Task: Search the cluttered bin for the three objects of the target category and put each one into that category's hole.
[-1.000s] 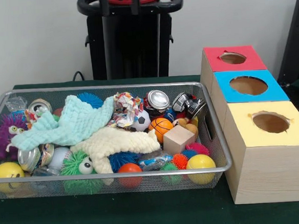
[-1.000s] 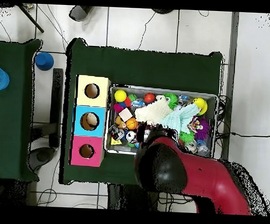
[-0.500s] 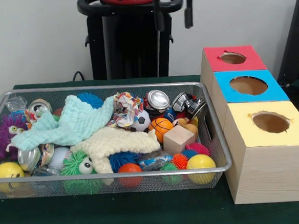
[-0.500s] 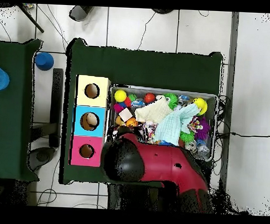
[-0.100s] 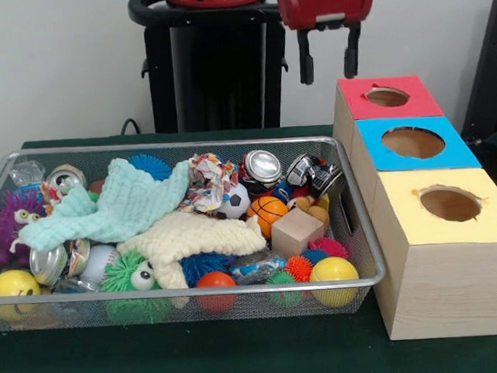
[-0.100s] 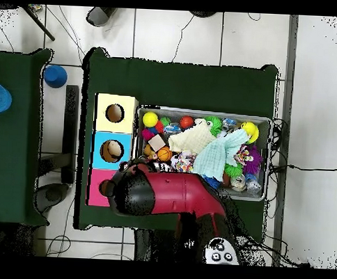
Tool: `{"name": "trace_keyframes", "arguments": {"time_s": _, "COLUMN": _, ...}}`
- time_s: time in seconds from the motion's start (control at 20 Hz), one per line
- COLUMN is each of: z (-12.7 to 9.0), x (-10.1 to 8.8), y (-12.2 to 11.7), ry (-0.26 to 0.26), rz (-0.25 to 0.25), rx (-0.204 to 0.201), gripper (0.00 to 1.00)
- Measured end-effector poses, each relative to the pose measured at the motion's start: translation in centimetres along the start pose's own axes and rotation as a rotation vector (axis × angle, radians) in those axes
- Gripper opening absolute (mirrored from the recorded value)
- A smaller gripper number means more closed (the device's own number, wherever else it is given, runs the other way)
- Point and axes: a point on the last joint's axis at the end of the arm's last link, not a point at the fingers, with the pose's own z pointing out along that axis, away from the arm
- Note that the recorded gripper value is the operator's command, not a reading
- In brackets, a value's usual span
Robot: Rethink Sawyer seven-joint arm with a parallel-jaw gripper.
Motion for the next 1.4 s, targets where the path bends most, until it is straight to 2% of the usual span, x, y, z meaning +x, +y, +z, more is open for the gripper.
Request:
{"name": "trace_keyframes", "arguments": {"time_s": 0.2, "z": 1.4, "x": 0.3, "y": 0.0, "ry": 0.001, "rz": 0.007, "rx": 0.008, "gripper": 1.00}}
{"name": "trace_keyframes", "arguments": {"time_s": 0.45, "z": 2.9, "x": 0.9, "y": -1.3, "ry": -0.010, "rz": 0.041, "rx": 0.021, "gripper": 1.00}}
{"name": "trace_keyframes", "arguments": {"time_s": 0.8, "z": 4.7, "x": 1.7, "y": -2.8, "ry": 0.013, "rz": 0.073, "rx": 0.042, "gripper": 1.00}}
{"name": "trace_keyframes", "arguments": {"time_s": 1.1, "z": 6.3, "x": 1.6, "y": -2.9, "ry": 0.014, "rz": 0.074, "rx": 0.060, "gripper": 1.00}}
{"name": "trace_keyframes", "arguments": {"time_s": 1.4, "z": 9.0, "x": 1.5, "y": -2.2, "ry": 0.003, "rz": 0.066, "rx": 0.078, "gripper": 1.00}}
